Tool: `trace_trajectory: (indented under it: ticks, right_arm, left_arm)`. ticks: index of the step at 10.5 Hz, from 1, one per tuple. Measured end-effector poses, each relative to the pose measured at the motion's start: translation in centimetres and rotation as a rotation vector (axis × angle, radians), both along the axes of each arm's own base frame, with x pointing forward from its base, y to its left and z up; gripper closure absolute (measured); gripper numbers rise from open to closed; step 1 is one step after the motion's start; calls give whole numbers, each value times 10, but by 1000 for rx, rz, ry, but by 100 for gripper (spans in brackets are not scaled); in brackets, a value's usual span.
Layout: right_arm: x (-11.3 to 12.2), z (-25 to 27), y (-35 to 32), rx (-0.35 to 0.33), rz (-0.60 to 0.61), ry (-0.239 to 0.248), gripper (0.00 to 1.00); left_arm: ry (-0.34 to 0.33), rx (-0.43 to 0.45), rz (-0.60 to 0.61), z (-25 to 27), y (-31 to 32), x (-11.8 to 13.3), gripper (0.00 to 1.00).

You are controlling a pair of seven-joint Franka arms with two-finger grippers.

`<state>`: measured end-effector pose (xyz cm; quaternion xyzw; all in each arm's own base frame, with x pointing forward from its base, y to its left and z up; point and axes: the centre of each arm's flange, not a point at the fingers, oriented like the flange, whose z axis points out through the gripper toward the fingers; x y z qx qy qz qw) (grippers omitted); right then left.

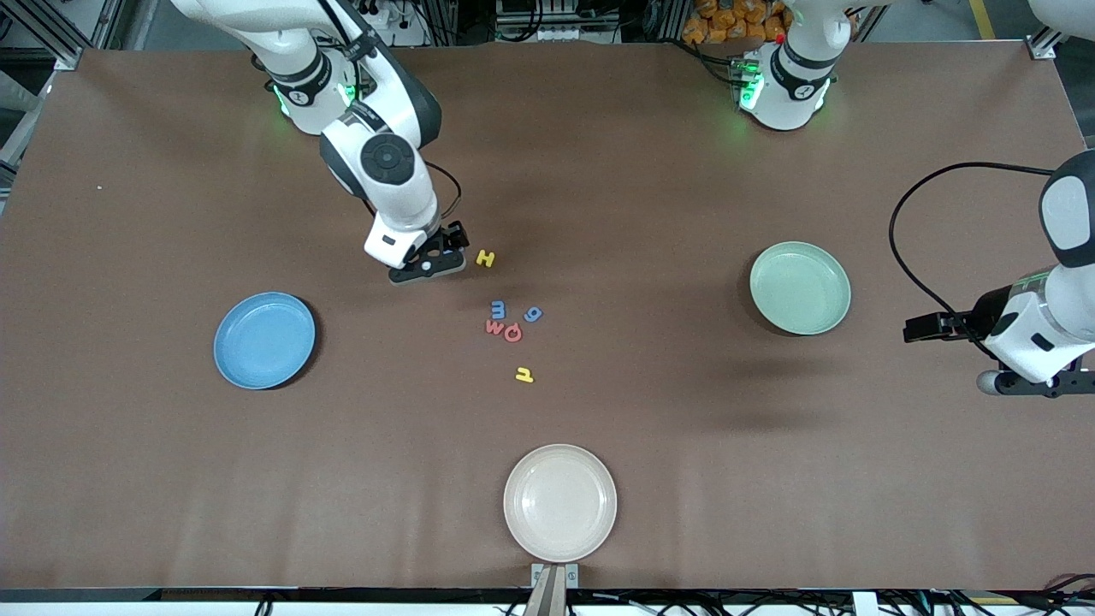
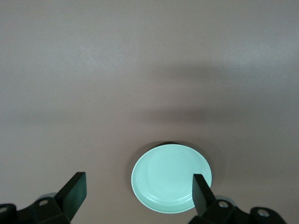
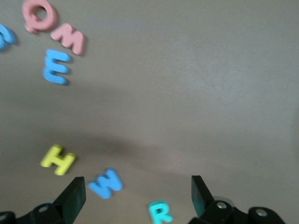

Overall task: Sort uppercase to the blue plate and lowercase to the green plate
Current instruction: 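Lower the right gripper over the teal letter R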

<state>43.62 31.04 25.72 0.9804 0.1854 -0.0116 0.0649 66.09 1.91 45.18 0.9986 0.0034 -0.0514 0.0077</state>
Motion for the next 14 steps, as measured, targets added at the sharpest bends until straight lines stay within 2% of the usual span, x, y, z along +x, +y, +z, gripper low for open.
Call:
trace_trajectory:
  ticks: [2, 4, 6, 11, 14]
  right_arm:
    - [-9, -13, -8, -57, 86, -2, 0]
    - [-7, -23, -27, -70, 149, 29, 0]
    - [-5, -34, -51, -51, 222, 46, 0]
    - [-35, -76, -64, 2, 283, 85, 0]
    - [-34, -98, -81, 49, 328, 108, 0]
  left_arm:
    - [-2, -1, -3, -10, -12, 5, 0]
    - [7, 0, -1, -22, -37, 7, 0]
    - [13, 5, 4, -32, -65, 9, 0]
    - [21, 9, 16, -54, -85, 14, 0]
    - [21, 12, 41, -63, -93, 15, 0]
